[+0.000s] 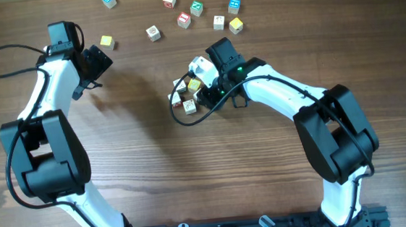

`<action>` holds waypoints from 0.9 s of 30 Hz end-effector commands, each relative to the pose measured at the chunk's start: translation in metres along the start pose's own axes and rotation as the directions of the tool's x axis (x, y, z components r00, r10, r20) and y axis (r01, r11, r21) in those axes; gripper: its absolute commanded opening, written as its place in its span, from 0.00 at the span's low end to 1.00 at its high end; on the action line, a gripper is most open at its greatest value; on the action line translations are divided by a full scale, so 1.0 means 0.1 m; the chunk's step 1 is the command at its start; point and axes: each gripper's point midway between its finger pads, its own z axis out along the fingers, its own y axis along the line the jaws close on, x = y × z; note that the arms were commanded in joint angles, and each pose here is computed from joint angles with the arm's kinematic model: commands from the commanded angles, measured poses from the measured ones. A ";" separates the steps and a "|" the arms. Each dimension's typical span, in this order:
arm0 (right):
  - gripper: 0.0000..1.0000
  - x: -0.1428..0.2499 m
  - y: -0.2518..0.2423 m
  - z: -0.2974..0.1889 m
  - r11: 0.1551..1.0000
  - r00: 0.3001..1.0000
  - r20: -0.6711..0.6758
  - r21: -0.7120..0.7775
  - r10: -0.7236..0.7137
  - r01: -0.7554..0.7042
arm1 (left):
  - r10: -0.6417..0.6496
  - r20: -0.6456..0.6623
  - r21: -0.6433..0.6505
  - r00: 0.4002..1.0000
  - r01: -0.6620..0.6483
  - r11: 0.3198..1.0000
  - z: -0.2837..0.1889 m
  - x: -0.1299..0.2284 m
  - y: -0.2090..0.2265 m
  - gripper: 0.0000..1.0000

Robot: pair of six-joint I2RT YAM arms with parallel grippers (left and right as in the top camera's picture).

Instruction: Form a circle

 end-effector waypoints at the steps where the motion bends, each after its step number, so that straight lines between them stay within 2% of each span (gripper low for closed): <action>1: 0.54 0.00 -0.01 0.05 1.000 1.000 0.000 0.001 -0.012 0.012 | 0.004 0.023 0.015 1.000 -0.005 1.000 -0.08 -0.07 -0.04 1.00; 5: 0.50 -0.03 0.05 0.05 0.999 1.000 0.014 -0.032 -0.001 0.001 | 0.004 0.023 0.015 1.000 -0.004 1.000 -0.08 -0.07 -0.04 1.00; 13: 0.51 0.00 0.06 0.05 0.999 1.000 0.002 -0.035 0.018 -0.017 | 0.004 0.023 0.015 1.000 -0.005 1.000 -0.08 -0.07 -0.04 1.00; 17: 0.54 0.01 0.06 0.05 0.996 0.997 -0.004 -0.036 0.079 -0.079 | 0.004 0.023 0.015 1.000 -0.005 1.000 -0.08 -0.07 -0.04 1.00; 23: 0.46 0.00 0.05 0.06 0.996 0.997 0.000 -0.030 0.079 -0.079 | 0.004 0.023 0.015 1.000 -0.005 1.000 -0.08 -0.07 -0.04 1.00; 25: 0.41 0.00 0.05 0.05 0.996 0.997 -0.001 -0.031 0.079 -0.079 | 0.004 0.023 0.015 1.000 -0.004 1.000 -0.08 -0.07 -0.04 1.00; 27: 0.42 0.01 0.05 0.05 0.996 0.997 -0.004 -0.032 0.080 -0.080 | 0.004 0.023 0.015 1.000 -0.004 1.000 -0.08 -0.07 -0.04 1.00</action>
